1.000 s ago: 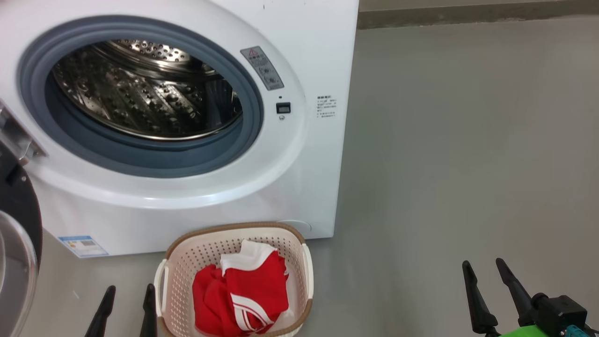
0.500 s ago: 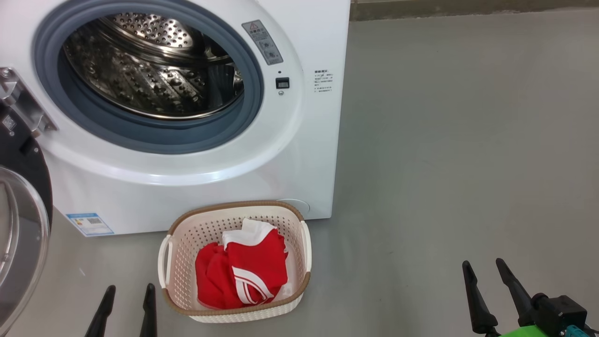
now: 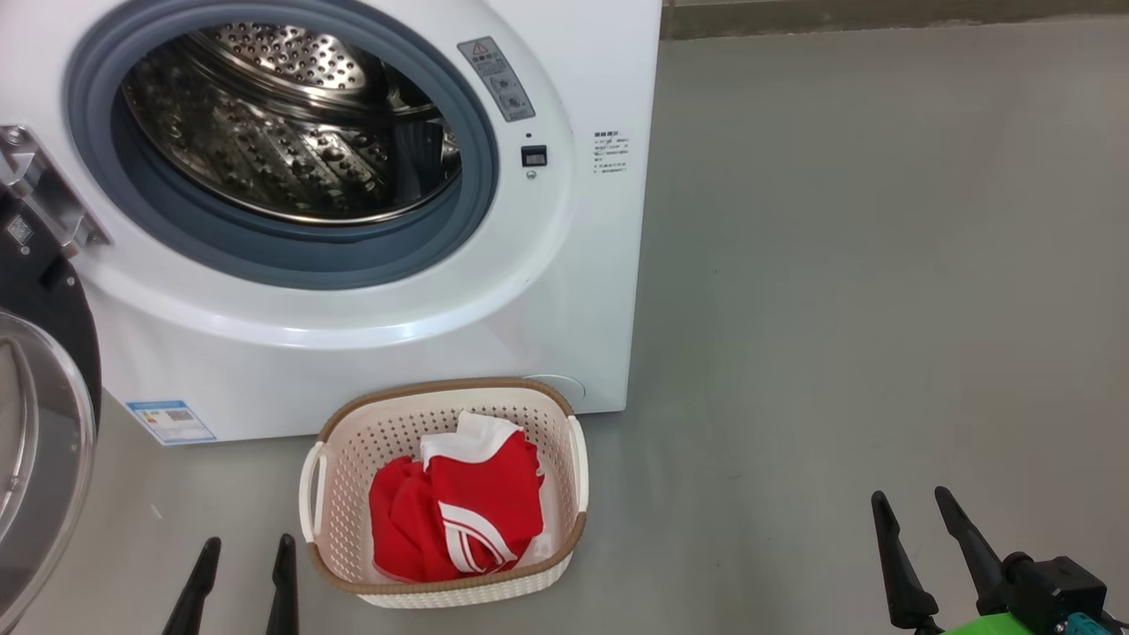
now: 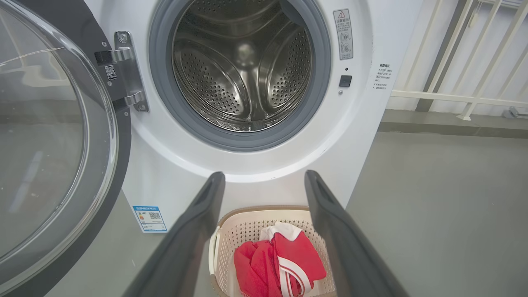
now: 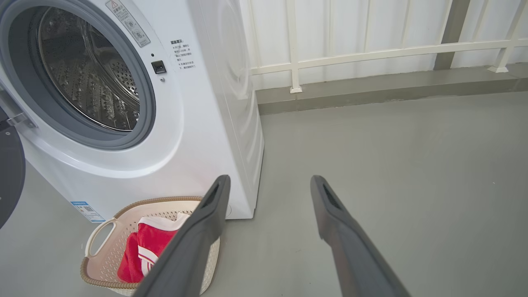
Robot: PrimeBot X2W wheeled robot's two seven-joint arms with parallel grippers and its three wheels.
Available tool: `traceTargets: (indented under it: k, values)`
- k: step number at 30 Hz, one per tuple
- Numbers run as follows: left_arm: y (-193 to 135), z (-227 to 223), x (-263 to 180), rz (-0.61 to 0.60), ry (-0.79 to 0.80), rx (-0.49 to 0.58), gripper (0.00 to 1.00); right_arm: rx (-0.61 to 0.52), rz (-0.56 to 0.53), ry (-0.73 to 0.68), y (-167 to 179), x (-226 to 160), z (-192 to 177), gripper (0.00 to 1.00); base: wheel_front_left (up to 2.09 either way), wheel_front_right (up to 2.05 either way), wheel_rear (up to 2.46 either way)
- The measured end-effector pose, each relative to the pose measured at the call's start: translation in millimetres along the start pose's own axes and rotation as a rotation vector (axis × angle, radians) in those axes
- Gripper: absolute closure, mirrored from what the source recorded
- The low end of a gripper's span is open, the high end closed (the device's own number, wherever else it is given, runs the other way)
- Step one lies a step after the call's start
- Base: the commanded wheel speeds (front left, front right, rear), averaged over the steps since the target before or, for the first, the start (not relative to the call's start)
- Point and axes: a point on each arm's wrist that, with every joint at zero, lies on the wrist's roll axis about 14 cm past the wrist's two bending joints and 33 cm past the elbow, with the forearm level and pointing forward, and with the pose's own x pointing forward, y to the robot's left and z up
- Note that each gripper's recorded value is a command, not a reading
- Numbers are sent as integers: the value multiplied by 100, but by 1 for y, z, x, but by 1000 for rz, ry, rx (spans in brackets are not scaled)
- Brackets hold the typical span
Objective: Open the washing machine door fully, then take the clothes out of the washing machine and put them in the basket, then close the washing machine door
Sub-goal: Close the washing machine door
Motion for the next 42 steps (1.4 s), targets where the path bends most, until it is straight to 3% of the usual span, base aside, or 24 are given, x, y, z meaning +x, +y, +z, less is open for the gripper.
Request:
traceTargets:
  k: [17, 42]
  values:
    - [30, -6, -21, 108, 17, -32, 0, -13, 97, 35, 30, 15, -10, 0, 0, 0, 0]
    - [113, -5, -133, 518, -18, -74, 0, -65, 527, 167, 169, 28, -51, 0, 0, 0, 0]
